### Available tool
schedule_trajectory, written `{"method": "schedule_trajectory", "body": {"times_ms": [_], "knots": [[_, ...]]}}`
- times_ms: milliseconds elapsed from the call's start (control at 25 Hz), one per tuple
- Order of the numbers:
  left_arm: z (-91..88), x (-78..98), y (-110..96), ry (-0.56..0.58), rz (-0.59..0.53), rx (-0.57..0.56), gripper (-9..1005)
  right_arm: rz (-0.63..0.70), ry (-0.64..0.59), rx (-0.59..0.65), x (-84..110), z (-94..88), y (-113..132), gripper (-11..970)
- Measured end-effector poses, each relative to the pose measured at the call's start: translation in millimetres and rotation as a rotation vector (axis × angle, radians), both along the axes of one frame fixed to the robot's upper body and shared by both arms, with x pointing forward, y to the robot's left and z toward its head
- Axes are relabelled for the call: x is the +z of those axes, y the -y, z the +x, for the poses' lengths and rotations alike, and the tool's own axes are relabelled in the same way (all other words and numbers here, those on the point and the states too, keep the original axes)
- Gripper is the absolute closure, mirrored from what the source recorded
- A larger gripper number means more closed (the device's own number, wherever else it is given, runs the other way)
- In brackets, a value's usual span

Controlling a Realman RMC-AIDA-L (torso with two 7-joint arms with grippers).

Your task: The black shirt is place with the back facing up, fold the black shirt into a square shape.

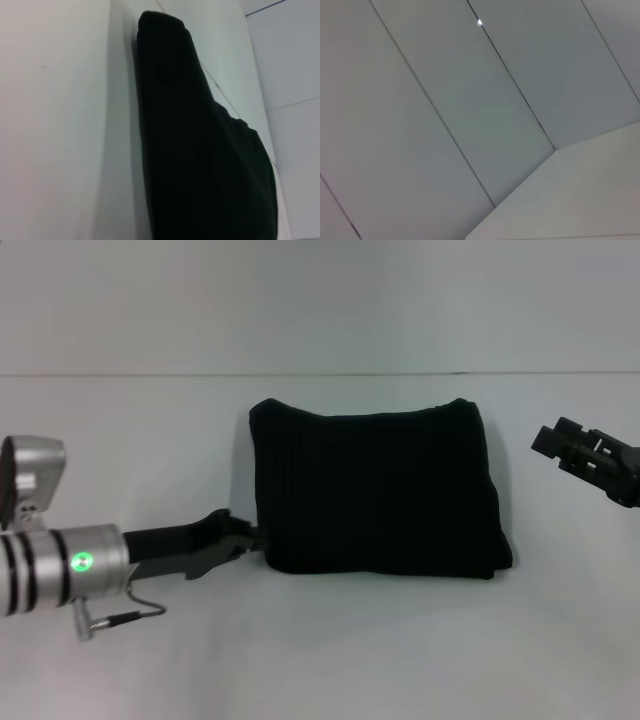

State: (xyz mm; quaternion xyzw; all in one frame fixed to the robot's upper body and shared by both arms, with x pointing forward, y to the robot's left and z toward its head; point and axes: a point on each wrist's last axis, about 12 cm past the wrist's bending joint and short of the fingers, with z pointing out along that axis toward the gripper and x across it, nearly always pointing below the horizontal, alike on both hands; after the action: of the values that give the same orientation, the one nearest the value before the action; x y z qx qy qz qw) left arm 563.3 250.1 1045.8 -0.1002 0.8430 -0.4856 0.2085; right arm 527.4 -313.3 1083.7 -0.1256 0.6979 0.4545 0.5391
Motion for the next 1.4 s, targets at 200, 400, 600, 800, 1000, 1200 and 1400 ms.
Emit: {"method": "schedule_trajectory", "body": {"times_ms": [200, 400, 600, 800, 1000, 1200, 1400], "knots": [[-18.8, 1.6, -22.4, 0.001, -0.016, -0.023, 995, 0.001, -0.009, -0.001, -0.7, -0.4, 0.3, 254], [-30.3, 0.1, -35.2, -0.019, -0.001, -0.045, 996, -0.003, -0.014, -0.005, -1.8, -0.1, 0.4, 254], [-35.4, 0.9, -40.5, -0.027, 0.021, -0.092, 996, 0.000, -0.022, -0.001, -3.4, -0.3, -1.5, 253], [-33.2, 6.1, -48.1, -0.015, 0.055, -0.115, 983, 0.001, -0.033, -0.005, -2.9, 0.8, 0.4, 253], [-30.7, 19.9, -72.5, 0.017, 0.139, -0.128, 966, -0.031, -0.093, -0.021, -3.4, 5.9, 7.7, 252], [-25.3, 47.5, -81.3, 0.326, 0.180, -0.258, 721, -0.237, -0.063, 0.077, -2.2, 9.1, 6.6, 253], [-8.9, 57.0, -46.8, 0.603, 0.250, -0.482, 515, -0.352, 0.035, 0.192, 0.8, 7.9, -5.0, 258]]}}
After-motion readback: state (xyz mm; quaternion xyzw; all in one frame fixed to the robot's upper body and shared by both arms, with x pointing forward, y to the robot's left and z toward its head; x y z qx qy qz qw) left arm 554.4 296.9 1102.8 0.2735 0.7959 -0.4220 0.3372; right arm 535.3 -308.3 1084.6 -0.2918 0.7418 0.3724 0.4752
